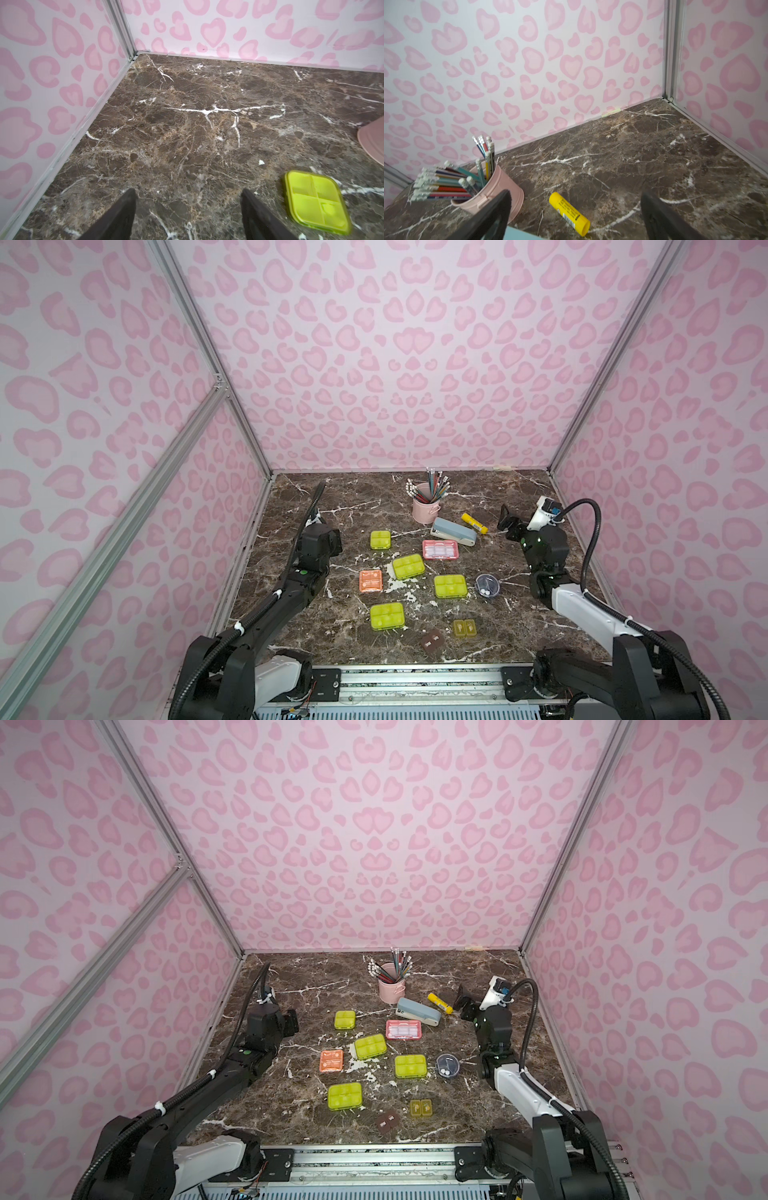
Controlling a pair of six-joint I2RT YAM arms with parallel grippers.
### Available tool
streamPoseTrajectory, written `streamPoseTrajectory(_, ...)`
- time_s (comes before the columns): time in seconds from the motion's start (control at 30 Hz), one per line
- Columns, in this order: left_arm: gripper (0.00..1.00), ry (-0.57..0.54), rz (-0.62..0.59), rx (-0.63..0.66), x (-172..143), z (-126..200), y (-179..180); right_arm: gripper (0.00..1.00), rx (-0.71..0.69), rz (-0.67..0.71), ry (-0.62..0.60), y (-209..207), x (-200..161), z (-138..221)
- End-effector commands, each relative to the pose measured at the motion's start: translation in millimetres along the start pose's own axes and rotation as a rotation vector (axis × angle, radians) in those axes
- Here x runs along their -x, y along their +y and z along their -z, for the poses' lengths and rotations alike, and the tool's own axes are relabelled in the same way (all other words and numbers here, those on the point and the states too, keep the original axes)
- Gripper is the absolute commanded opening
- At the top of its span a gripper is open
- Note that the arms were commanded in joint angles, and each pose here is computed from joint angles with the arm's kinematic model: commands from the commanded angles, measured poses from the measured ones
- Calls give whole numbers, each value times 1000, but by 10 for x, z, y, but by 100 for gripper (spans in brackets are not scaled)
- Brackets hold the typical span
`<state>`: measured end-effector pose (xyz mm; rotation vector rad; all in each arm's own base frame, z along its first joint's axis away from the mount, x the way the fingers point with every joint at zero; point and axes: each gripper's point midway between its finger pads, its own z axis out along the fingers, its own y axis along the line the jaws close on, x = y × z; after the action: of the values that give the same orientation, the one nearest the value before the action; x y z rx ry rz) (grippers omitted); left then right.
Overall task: Close pillboxes
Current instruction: Reset both arms
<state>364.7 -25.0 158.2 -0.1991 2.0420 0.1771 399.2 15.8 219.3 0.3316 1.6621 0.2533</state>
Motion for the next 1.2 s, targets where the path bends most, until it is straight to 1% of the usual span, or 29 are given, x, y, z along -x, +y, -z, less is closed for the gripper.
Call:
streamPoseTrajectory(0.0, 80, -69, -9, 13, 266, -16, -6, 98, 9, -21, -32, 82, 210, -185)
streamPoseTrajectory(0.1, 80, -53, -43, 13, 320, -58, -9, 98, 3, -30, -28, 157, 368, -335)
streamPoseTrajectory(0.17, 80, -26, -41, 7, 323, -115, 22, 98, -2, -22, -29, 180, 451, -397)
streamPoseTrajectory(0.27, 80, 6, 15, -42, 308, -227, 52, 98, -25, 18, -26, 158, 535, -457)
streamPoseTrajectory(0.43, 81, 18, 79, -101, 304, -342, 66, 98, -83, 26, -10, -17, 536, -460)
streamPoseTrajectory(0.5, 81, 22, 89, -96, 289, -350, 112, 98, -100, 40, 15, -71, 474, -445)
streamPoseTrajectory(0.63, 82, 22, 116, -56, 260, -358, 311, 98, -109, 83, 48, -124, 382, -386)
streamPoseTrajectory(0.83, 80, 31, 137, -40, 170, -382, 492, 98, -129, 159, 109, -239, 189, -277)
streamPoseTrajectory(0.97, 80, 47, 116, -25, 80, -327, 542, 98, -150, 164, 135, -338, 19, -194)
streamPoseTrajectory(1.17, 80, 88, 83, 1, -70, -275, 602, 98, -164, 163, 173, -486, -331, -129)
